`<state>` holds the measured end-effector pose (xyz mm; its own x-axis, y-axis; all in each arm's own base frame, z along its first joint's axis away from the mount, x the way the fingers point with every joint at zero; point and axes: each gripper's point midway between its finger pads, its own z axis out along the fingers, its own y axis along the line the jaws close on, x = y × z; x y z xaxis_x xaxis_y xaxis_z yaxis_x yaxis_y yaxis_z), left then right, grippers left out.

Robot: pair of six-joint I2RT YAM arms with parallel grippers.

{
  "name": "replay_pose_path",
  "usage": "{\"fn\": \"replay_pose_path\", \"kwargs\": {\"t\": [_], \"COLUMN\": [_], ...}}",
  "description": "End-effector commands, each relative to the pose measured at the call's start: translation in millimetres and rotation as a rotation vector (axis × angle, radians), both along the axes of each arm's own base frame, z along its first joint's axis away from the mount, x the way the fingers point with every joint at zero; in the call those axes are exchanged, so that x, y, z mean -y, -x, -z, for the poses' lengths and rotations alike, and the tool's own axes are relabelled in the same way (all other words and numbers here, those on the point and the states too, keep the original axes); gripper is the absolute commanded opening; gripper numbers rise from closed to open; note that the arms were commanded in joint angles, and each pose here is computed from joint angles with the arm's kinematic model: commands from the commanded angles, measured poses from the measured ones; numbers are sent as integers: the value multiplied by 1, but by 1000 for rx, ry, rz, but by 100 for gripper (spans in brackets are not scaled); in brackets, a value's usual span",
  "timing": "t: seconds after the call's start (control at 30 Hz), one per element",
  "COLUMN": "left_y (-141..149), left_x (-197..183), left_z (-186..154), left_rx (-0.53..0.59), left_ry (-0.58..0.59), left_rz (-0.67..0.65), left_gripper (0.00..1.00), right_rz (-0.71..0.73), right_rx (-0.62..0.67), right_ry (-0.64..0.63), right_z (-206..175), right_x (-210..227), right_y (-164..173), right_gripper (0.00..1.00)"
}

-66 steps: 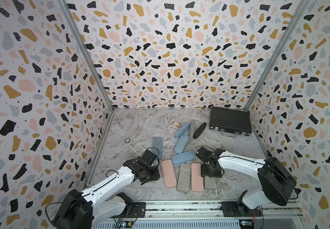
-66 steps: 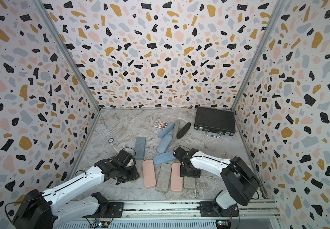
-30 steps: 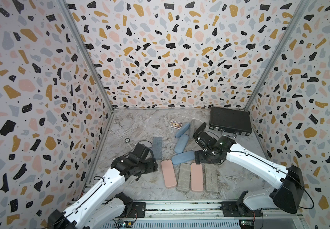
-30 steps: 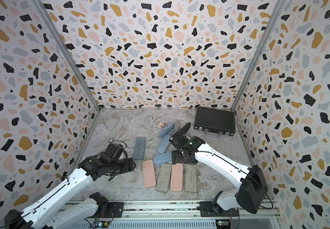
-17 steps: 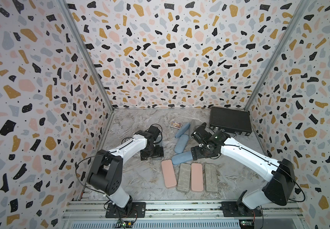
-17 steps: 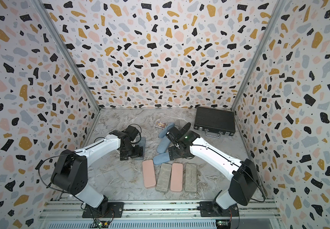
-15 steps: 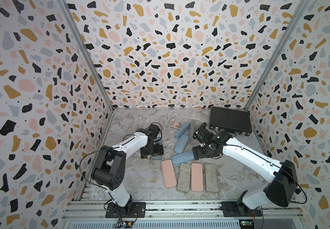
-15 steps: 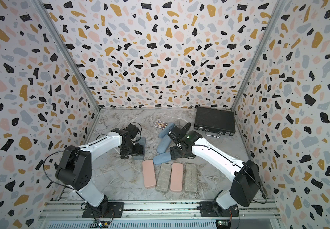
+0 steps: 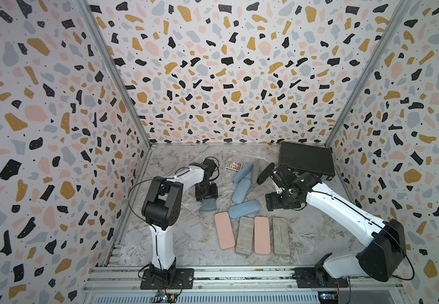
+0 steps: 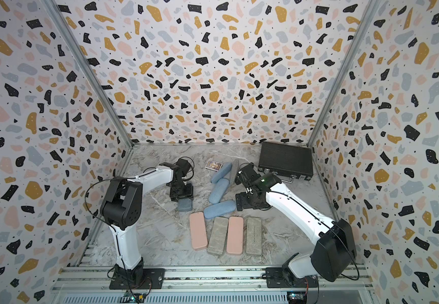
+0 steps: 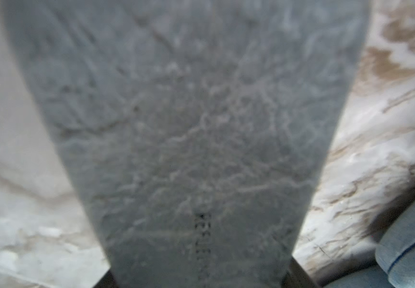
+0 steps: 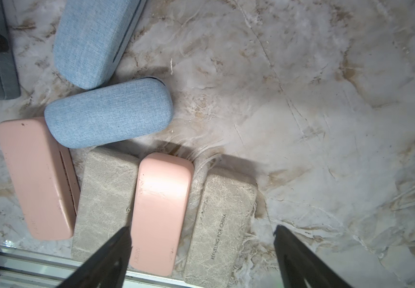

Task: Close the glasses case
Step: Move the glasses case to the center of the board.

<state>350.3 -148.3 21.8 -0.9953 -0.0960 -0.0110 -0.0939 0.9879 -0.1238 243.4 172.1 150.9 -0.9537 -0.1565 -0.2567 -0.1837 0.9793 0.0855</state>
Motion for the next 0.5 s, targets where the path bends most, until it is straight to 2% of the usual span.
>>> {"fn": "replay_pose_path", "kwargs": {"t": [0.0,0.23,0.37,0.47], "left_y": [-5,-3,16,42], "left_x": [-6,-35,-43,-44], "left_z": [0,-18,-40,-47], "left_rx": [-8,8,36,37], "left_ry": [-12,-59,-68,-33], "left_rz": [-2,-23,-20,-34], "left_gripper": [53,49,49,49], "right_rz": [-31,-76,-82,-84], "right_rx": [-7,-63,-67,-80], "right_ry": [-17,-68,-63,-60], "right_z": [-5,5,10,15], "right_x": [-7,-26,-28,-30], "right_y": [-5,-7,-10,-11], "right_gripper": [92,90,89,89]}}
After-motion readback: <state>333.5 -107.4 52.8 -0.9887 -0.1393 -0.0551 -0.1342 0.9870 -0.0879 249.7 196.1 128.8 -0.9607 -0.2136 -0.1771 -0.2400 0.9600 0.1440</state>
